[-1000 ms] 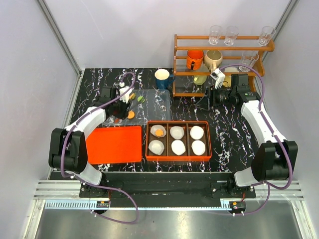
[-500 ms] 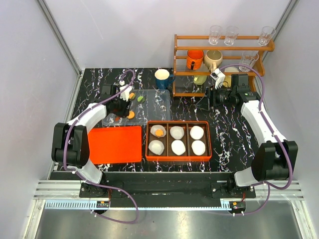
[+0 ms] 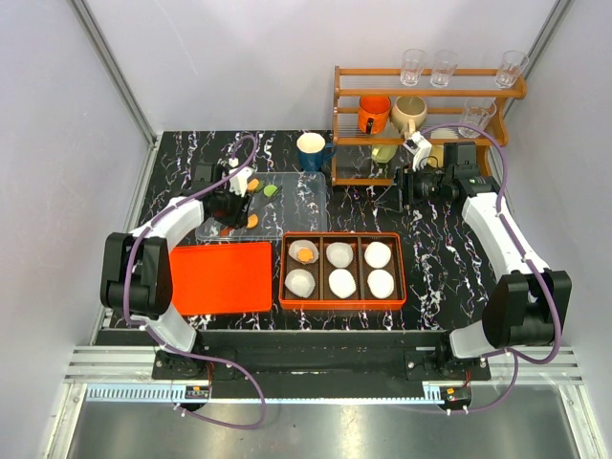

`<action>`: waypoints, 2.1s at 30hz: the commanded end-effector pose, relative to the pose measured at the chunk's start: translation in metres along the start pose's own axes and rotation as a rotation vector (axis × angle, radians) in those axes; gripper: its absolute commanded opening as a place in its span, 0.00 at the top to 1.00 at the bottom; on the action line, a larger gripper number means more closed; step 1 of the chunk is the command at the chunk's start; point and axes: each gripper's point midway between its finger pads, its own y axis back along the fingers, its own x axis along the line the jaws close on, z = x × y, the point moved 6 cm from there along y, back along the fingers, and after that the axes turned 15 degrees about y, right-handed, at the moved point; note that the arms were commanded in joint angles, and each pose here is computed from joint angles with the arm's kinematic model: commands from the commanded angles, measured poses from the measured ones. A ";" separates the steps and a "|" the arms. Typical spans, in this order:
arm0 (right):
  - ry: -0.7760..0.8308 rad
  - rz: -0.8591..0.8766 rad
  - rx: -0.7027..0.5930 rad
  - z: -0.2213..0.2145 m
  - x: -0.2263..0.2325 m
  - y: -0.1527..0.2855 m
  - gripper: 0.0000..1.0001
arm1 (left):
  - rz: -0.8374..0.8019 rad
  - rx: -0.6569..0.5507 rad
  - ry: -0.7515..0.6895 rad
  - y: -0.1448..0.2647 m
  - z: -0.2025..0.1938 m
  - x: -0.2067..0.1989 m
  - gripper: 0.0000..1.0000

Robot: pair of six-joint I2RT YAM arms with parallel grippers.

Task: Pack the cookies

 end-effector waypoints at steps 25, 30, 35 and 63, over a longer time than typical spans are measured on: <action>0.022 0.011 -0.013 0.003 -0.001 0.001 0.44 | -0.049 0.012 0.036 -0.007 0.014 0.006 0.56; 0.024 0.011 -0.012 0.003 -0.001 0.001 0.44 | -0.051 0.016 0.039 -0.008 0.015 0.006 0.59; 0.020 0.011 -0.010 0.002 -0.001 0.000 0.44 | -0.051 0.016 0.033 -0.006 0.015 0.006 0.65; 0.012 0.014 -0.005 0.001 -0.003 -0.002 0.44 | -0.153 -0.116 -0.069 0.066 0.029 -0.027 0.80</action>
